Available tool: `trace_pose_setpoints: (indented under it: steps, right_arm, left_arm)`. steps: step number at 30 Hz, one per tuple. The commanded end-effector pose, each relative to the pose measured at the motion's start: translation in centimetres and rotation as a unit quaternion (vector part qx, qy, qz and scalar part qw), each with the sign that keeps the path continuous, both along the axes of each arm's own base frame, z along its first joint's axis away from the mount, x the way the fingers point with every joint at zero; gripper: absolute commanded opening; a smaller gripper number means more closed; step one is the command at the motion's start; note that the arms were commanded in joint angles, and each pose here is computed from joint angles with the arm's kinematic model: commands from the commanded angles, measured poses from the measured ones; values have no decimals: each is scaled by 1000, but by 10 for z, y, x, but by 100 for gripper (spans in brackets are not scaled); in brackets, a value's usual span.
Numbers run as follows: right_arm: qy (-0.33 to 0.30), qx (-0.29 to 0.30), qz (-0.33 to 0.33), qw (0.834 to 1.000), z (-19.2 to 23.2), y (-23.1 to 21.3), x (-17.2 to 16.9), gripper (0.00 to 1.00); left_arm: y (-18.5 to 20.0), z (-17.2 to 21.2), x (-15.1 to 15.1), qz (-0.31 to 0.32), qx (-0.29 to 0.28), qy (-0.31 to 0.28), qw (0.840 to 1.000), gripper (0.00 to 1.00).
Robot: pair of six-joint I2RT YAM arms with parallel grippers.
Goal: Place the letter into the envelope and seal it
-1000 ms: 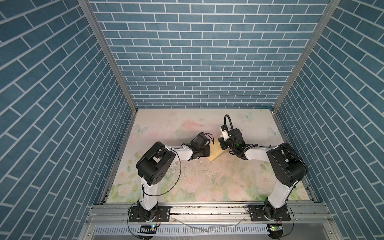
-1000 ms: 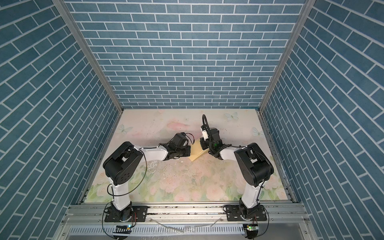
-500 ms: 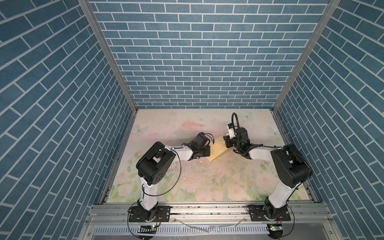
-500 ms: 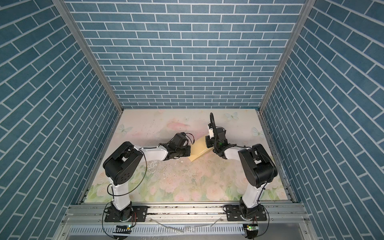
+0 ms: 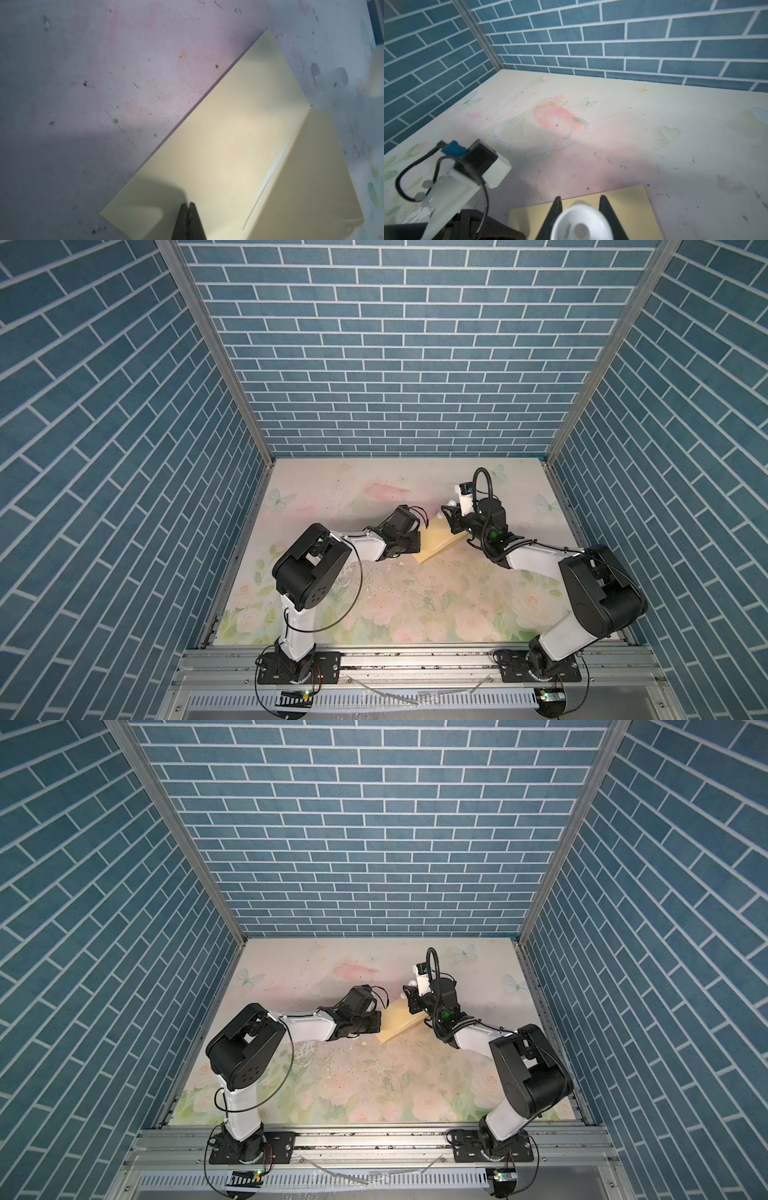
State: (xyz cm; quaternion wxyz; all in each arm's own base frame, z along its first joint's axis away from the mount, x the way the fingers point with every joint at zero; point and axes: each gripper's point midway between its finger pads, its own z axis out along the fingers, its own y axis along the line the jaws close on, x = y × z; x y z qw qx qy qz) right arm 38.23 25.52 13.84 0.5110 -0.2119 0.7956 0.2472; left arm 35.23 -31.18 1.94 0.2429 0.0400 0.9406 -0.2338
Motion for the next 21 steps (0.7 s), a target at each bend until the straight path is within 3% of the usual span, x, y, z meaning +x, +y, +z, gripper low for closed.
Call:
trace_pose_setpoints:
  steps: [1, 7, 21]
  right_arm:
    - [-7, -65, 34, 997, -21, 15, -13, 0]
    - [-5, -129, 51, 990, -43, 24, -22, 0]
    - [1, -144, 69, 987, -64, 38, -24, 0]
  left_arm:
    - [51, -65, -43, 9, 112, 97, 989, 0]
    - [51, -65, -44, 9, 112, 97, 989, 0]
    - [50, -65, -43, 8, 110, 97, 989, 0]
